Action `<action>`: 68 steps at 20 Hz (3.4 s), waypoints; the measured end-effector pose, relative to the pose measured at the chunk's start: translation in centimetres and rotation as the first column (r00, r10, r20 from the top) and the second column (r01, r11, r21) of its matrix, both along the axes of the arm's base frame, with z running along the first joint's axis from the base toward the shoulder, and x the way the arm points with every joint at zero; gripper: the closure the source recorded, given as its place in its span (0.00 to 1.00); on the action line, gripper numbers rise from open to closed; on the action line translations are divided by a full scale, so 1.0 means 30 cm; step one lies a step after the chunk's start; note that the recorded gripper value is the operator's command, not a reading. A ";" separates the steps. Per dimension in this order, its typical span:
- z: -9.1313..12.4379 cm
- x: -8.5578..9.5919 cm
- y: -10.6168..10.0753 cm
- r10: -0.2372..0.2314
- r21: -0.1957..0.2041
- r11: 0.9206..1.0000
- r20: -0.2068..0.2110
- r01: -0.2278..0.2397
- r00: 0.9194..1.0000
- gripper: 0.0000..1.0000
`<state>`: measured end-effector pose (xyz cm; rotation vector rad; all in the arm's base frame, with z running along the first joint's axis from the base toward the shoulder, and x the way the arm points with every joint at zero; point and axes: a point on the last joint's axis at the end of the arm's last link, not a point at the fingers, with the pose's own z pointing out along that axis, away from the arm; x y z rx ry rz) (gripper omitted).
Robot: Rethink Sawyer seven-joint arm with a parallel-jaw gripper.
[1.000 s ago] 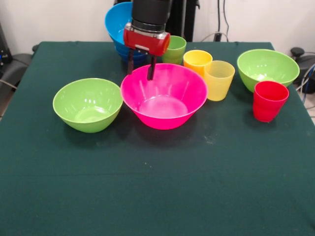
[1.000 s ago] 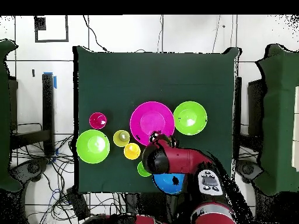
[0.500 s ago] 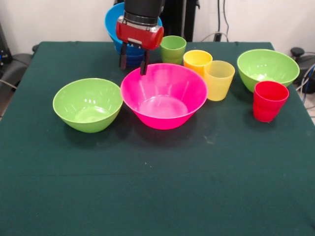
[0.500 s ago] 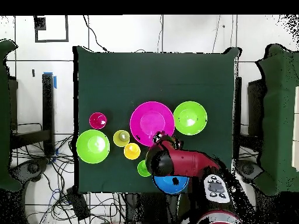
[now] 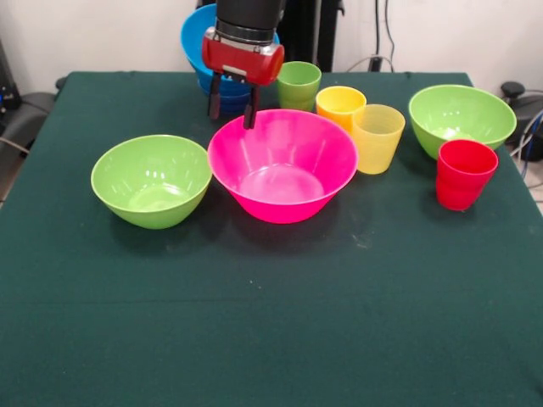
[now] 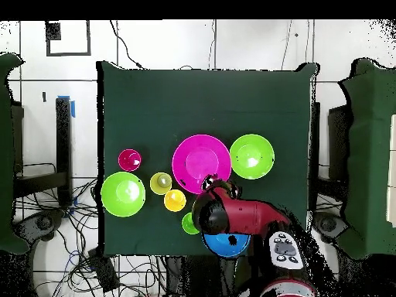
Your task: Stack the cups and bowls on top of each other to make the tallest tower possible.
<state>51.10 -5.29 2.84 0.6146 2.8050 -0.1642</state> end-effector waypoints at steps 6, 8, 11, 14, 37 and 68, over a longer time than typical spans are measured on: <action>-0.018 -0.011 0.015 0.009 0.000 1.000 -0.007 -0.009 1.000 0.00; -0.035 -0.021 0.021 0.014 -0.001 1.000 -0.007 -0.014 1.000 0.00; -0.071 -0.041 0.034 0.026 -0.003 1.000 -0.006 -0.026 1.000 0.00; -0.098 -0.055 0.043 0.033 0.000 0.999 -0.006 -0.033 0.999 0.00; -0.235 -0.122 0.047 0.035 0.021 0.999 -0.020 -0.035 0.999 0.00; -0.173 -0.006 0.063 0.085 -0.022 0.996 0.081 -0.084 0.993 1.00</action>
